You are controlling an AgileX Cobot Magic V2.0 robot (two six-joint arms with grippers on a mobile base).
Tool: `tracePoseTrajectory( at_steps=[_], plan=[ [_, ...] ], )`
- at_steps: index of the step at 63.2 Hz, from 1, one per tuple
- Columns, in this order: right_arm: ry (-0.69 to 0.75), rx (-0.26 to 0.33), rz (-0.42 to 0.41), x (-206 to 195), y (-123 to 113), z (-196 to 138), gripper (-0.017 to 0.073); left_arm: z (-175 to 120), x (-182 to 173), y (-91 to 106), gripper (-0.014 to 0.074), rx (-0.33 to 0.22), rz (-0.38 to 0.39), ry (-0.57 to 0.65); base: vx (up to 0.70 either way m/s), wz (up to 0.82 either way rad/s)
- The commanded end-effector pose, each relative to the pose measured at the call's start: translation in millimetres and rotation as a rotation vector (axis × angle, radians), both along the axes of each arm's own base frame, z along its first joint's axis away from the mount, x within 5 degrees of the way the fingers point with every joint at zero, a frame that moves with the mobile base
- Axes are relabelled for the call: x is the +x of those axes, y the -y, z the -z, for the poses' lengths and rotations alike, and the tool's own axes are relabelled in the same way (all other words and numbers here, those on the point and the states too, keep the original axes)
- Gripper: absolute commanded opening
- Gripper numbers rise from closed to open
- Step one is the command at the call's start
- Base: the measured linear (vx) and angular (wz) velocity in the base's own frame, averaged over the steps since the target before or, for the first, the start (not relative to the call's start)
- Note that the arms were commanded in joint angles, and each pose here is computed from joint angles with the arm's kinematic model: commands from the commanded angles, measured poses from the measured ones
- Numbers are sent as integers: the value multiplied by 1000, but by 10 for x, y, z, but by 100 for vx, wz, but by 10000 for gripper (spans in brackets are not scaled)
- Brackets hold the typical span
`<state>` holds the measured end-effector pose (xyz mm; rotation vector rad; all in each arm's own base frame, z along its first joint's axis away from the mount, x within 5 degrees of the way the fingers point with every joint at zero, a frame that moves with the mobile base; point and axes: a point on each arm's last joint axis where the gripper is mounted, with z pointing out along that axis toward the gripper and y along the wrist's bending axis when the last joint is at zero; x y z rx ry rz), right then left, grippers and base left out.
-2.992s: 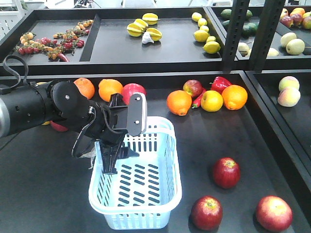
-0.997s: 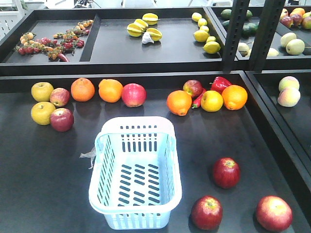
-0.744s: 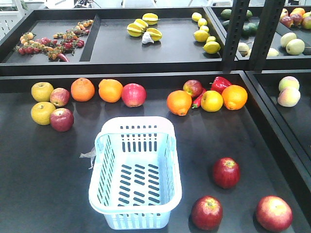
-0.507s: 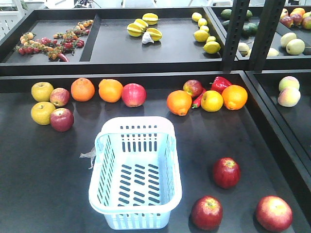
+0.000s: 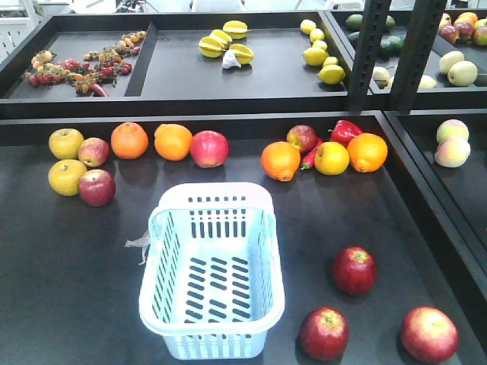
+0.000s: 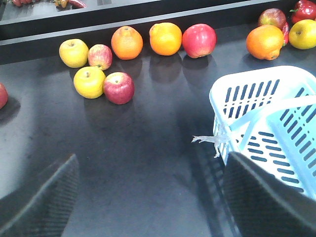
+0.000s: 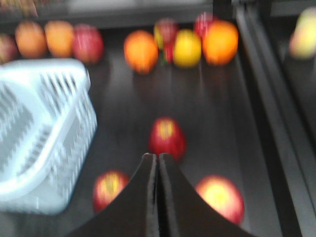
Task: Pick three apples into basket with both arms
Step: 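Reach the right gripper down and grasp the nearest red apple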
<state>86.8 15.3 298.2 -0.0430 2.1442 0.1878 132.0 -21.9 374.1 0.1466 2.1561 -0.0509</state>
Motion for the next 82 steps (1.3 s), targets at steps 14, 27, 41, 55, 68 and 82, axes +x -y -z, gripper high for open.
tracePoseTrajectory(
  at_steps=[14,27,41,55,68,82],
  plan=[
    [-271,-50,-10,507,-64,-92,-9,-120,12,0,580,-20,-2,78,0,0],
    [-351,-96,-47,606,-80,17,8,-120,12,0,580,-20,-2,78,0,0],
    [-395,-195,-143,569,-75,54,165,-120,12,0,580,-20,-2,78,0,0],
    [-385,-234,-182,570,-76,53,473,-120,12,0,580,-20,-2,78,0,0],
    [-354,-317,-272,578,-82,48,661,-120,12,0,580,-20,-2,78,0,0],
    [-324,-369,-441,655,-165,89,640,-120,12,0,580,-20,-2,78,0,0]
  ],
)
